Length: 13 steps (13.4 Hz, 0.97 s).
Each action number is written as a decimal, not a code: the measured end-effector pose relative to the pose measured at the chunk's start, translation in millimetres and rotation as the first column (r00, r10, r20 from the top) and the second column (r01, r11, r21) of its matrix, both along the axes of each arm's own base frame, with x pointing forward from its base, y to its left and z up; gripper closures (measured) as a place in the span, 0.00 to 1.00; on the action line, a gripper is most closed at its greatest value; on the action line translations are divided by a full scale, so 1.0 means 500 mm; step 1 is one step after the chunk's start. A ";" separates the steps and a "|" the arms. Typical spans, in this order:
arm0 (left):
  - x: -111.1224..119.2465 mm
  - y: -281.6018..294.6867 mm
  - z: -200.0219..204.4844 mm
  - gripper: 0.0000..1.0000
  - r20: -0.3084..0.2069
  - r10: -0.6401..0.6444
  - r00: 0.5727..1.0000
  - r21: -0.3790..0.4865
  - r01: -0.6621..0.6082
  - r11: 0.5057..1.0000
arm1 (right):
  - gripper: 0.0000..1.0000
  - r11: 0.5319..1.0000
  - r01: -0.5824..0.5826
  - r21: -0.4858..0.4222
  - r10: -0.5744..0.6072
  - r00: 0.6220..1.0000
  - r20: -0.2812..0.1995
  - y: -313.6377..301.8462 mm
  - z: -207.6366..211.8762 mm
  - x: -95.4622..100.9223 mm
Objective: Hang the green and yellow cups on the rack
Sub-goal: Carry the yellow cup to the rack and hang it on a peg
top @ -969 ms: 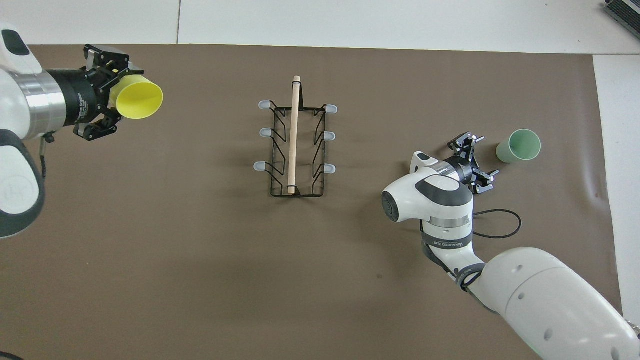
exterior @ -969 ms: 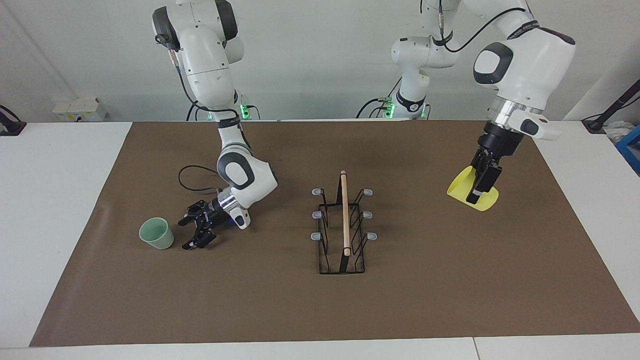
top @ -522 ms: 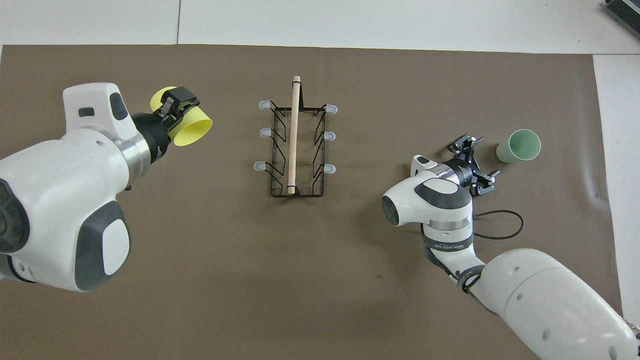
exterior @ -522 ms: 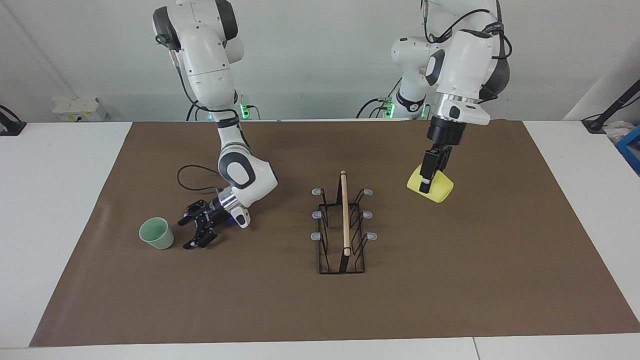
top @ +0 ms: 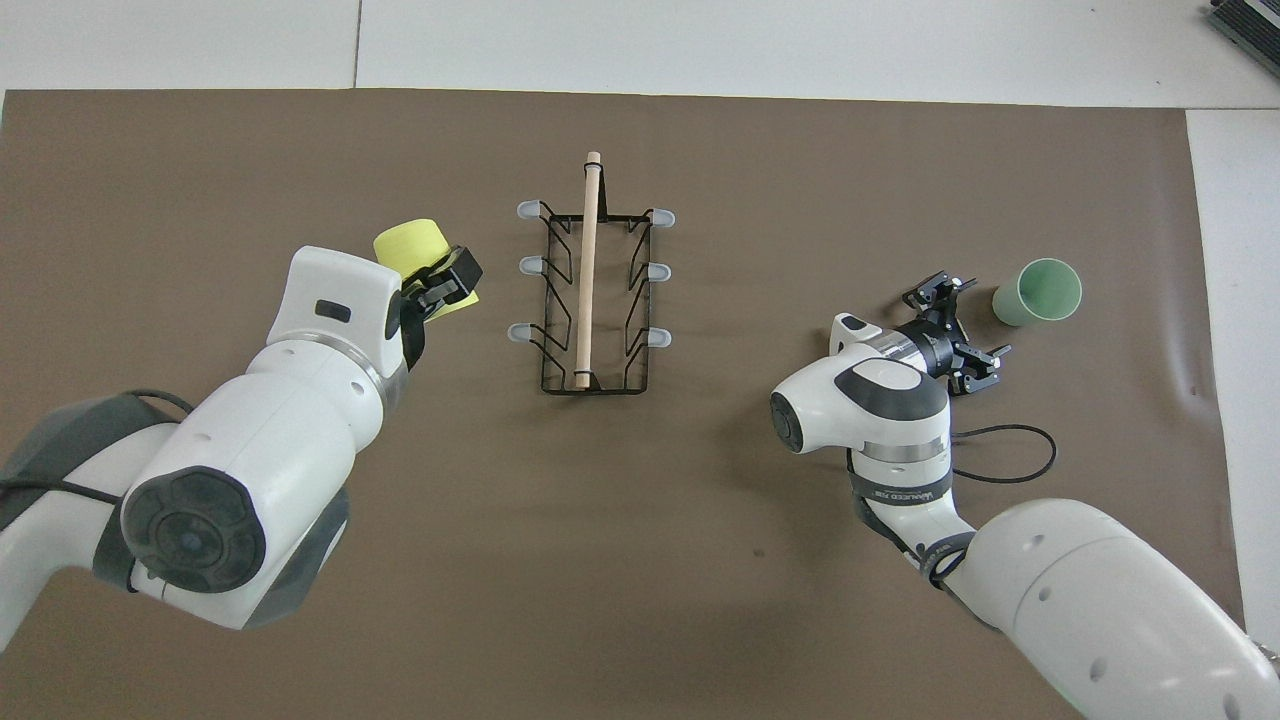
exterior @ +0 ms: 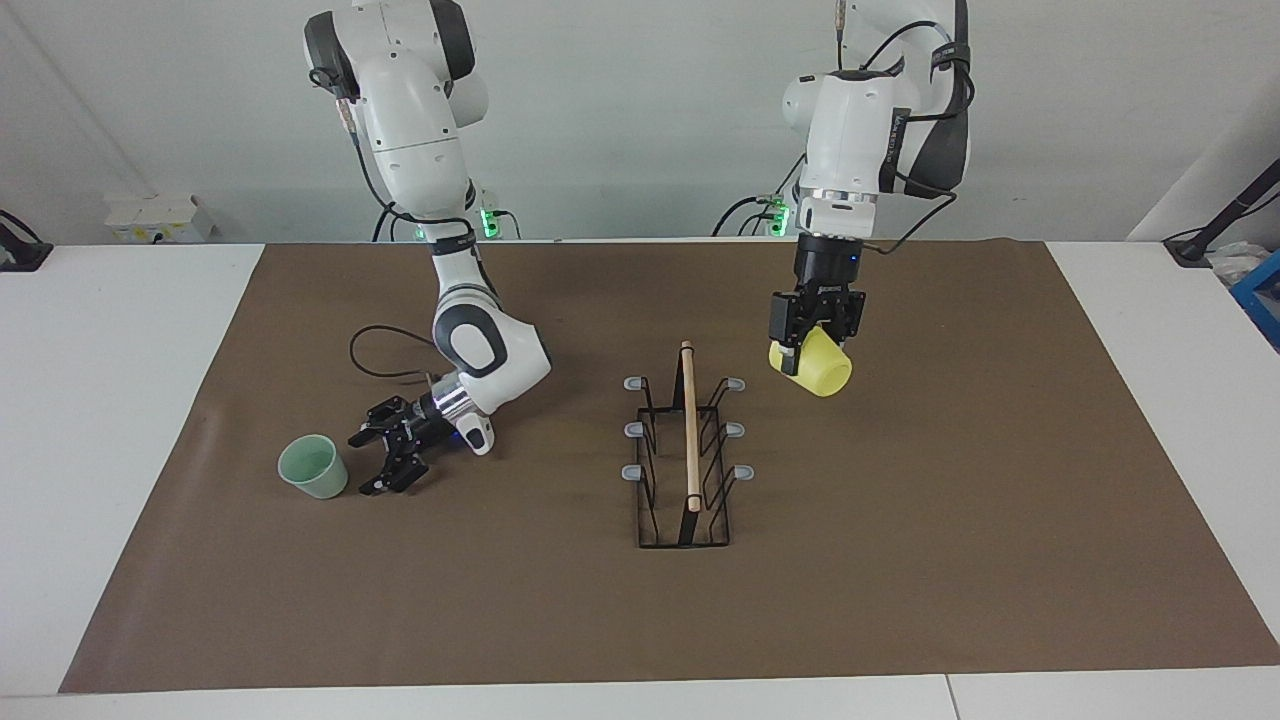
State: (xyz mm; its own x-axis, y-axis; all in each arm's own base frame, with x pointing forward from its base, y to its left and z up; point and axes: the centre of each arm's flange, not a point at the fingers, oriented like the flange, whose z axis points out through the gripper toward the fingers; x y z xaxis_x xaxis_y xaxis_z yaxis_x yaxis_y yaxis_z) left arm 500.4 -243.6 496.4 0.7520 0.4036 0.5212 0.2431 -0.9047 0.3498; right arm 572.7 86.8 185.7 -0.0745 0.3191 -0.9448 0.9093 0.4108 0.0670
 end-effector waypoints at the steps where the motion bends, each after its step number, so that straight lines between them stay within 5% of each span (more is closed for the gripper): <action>1: -0.008 -0.012 -0.007 0.29 0.013 -0.034 0.999 0.037 0.034 0.999 | 0.00 1.000 -0.003 -0.006 0.003 1.000 -0.009 -0.003 0.008 0.002; 7: -0.019 -0.049 -0.063 0.29 0.083 -0.152 0.985 0.037 0.149 0.988 | 0.00 1.000 0.003 -0.015 -0.003 1.000 -0.019 -0.022 0.035 0.005; 13: -0.019 -0.078 -0.104 0.29 0.084 -0.193 0.978 0.005 0.194 0.981 | 0.00 1.000 0.013 -0.018 -0.014 1.000 -0.028 -0.037 0.028 0.001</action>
